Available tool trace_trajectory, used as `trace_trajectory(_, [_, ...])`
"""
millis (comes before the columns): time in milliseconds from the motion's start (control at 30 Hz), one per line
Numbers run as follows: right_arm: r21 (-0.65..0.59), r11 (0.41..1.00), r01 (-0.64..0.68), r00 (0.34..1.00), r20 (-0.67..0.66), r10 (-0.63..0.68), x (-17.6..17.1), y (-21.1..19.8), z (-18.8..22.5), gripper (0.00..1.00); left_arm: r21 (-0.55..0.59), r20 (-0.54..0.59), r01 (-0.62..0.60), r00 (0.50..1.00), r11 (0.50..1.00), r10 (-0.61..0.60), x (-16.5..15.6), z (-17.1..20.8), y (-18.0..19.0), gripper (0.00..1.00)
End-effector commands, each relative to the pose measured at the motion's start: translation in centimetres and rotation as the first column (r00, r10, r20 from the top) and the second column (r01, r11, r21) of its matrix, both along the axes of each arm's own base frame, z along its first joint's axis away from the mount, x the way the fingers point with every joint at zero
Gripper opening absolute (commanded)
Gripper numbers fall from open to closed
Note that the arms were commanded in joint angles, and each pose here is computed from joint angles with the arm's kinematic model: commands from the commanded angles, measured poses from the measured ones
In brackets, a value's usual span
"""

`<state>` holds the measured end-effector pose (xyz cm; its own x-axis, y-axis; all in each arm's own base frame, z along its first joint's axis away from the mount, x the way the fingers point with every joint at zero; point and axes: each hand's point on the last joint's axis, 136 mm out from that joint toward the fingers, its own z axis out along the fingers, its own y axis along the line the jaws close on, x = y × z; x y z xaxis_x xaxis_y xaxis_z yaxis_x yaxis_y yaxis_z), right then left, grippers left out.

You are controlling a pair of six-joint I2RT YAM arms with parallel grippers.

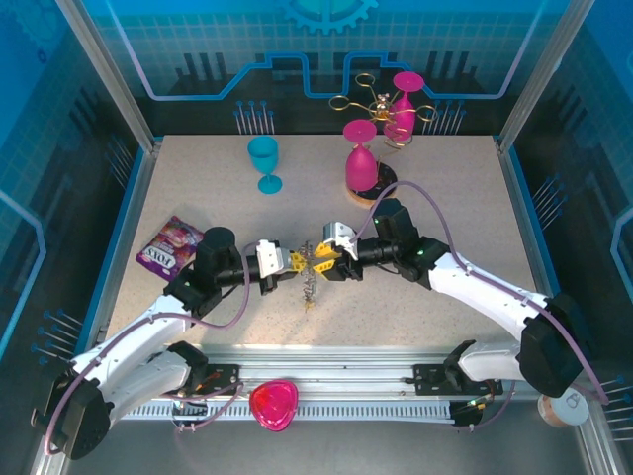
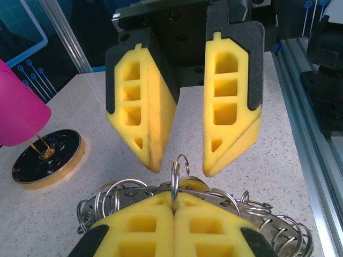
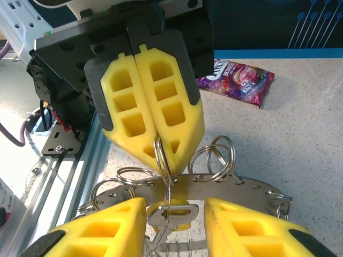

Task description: Put the keys on the keyring

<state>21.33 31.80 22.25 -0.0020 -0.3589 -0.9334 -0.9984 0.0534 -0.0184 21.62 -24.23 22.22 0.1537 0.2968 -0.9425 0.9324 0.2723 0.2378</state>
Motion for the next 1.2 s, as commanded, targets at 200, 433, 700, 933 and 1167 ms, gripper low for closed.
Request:
trace_trajectory(200, [0.042, 0.997, 0.058, 0.996, 0.069, -0.061, 1.1, -0.5, 1.4, 0.40, -0.046, 0.040, 0.061, 0.997, 0.997, -0.060, -0.8, 1.2, -0.5, 0.00])
trace_trajectory(433, [0.059, 0.998, -0.001, 0.995, 0.102, -0.005, 0.3, -0.2, 1.4, 0.37, -0.050, 0.036, 0.067, 0.997, 0.996, -0.066, -0.8, 1.1, -0.6, 0.00])
trace_trajectory(700, [0.080, 0.996, -0.039, 0.995, 0.098, 0.031, -0.1, 0.6, 1.4, 0.32, -0.052, 0.035, 0.066, 0.997, 0.996, -0.064, -0.7, 1.2, -0.6, 0.00])
trace_trajectory(933, [0.077, 0.994, -0.071, 0.994, 0.087, 0.065, -0.7, 1.0, 1.1, 0.32, -0.054, 0.031, 0.060, 0.998, 0.997, -0.058, -0.5, 1.1, -0.7, 0.00])
trace_trajectory(1167, [0.071, 0.994, -0.078, 0.992, 0.104, 0.070, -0.5, 1.6, 1.2, 0.25, -0.063, 0.030, 0.058, 0.998, 0.996, -0.056, -0.4, 1.2, -0.8, 0.00])
